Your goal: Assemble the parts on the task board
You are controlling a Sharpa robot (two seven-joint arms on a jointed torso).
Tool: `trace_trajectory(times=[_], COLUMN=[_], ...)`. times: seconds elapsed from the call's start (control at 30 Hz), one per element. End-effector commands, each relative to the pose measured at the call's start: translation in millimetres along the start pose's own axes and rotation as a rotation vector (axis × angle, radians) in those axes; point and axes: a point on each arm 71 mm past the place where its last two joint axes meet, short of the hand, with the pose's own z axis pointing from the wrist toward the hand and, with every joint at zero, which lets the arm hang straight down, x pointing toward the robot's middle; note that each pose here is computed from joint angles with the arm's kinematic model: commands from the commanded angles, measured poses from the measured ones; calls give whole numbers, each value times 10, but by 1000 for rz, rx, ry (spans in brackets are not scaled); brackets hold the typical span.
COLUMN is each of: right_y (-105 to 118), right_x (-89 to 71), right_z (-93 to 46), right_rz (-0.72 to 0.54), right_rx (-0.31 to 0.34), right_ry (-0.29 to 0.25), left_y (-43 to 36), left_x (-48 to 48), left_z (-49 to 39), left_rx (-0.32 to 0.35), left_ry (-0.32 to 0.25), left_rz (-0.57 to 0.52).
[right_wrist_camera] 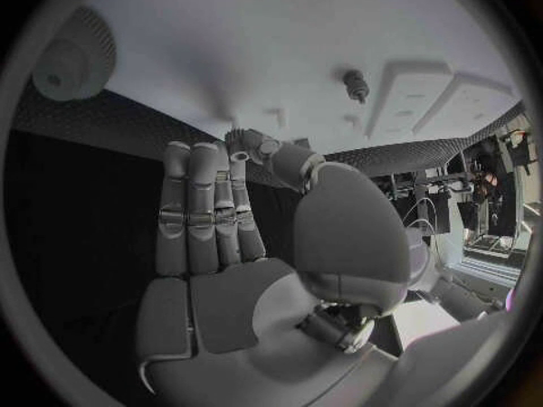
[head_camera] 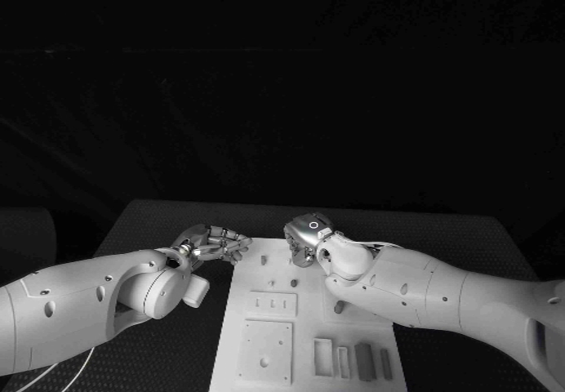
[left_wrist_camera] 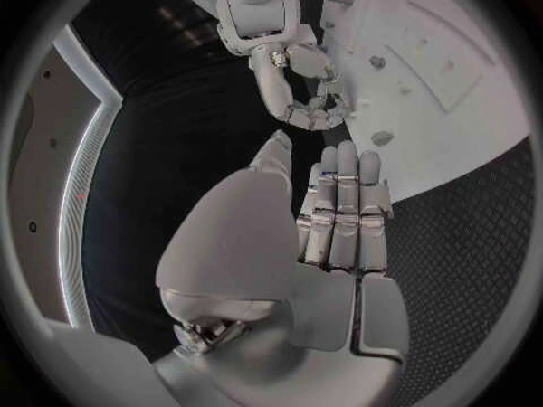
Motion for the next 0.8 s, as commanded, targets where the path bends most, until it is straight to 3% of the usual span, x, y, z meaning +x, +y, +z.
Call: trace_trajectory(times=[0.03, 0.8], right_y=[-6, 14], right_x=[3, 6], right_z=[3, 32], right_rz=[-18, -5], right_rx=[4, 0], right_ry=[-1, 4], left_y=[-20, -26], left_x=[21, 29], left_z=[1, -4], left_rx=[8, 7], left_ry=[17, 21], left_rz=[-6, -6])
